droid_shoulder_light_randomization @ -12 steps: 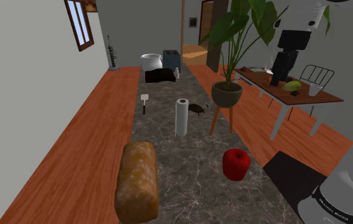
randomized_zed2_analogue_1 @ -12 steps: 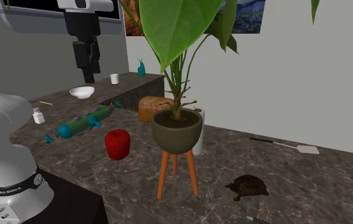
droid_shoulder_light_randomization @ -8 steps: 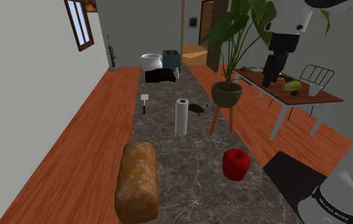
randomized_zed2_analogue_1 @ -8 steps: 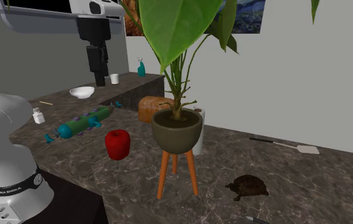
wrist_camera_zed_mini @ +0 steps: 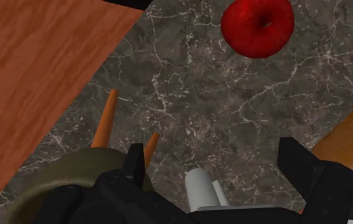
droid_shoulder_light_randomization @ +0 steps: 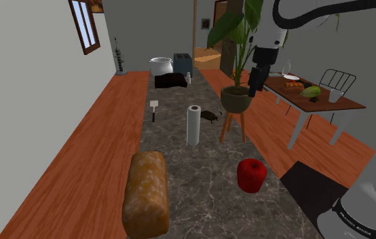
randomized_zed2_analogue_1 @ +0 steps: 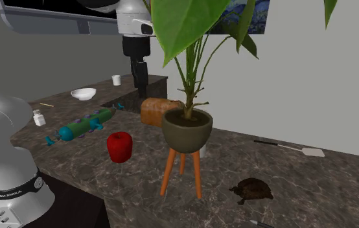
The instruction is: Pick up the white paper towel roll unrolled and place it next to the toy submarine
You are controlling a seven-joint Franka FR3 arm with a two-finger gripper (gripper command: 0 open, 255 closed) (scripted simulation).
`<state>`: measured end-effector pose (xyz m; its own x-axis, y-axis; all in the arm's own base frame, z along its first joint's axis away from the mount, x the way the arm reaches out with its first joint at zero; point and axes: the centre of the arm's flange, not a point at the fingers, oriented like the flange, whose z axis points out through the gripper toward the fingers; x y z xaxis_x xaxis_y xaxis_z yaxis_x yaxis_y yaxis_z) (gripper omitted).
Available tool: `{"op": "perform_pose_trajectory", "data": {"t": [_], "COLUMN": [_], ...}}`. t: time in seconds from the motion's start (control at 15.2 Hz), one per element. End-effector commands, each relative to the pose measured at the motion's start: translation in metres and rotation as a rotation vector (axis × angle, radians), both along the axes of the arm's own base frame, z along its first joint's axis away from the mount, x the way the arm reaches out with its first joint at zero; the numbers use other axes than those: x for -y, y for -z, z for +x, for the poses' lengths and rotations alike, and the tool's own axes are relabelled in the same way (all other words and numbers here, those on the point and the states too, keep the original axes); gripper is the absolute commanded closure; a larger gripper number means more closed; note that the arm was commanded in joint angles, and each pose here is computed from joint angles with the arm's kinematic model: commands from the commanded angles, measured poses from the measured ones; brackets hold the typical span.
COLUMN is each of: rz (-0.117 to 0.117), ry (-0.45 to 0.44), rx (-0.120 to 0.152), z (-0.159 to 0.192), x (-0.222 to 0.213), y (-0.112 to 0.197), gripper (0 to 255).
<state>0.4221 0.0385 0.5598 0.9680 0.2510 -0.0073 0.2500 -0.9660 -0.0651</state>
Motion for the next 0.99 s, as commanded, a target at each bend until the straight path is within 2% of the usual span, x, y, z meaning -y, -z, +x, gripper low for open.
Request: {"op": "perform_pose_trajectory", "data": {"t": [0.0, 0.92], "rz": [-0.002, -0.023], "ry": [-0.028, -0.229], "rx": [0.001, 0.023], "z": [0.022, 0.174], "x": [-0.007, -0.079], "y": [0.015, 0.09], "gripper": [0, 0]}}
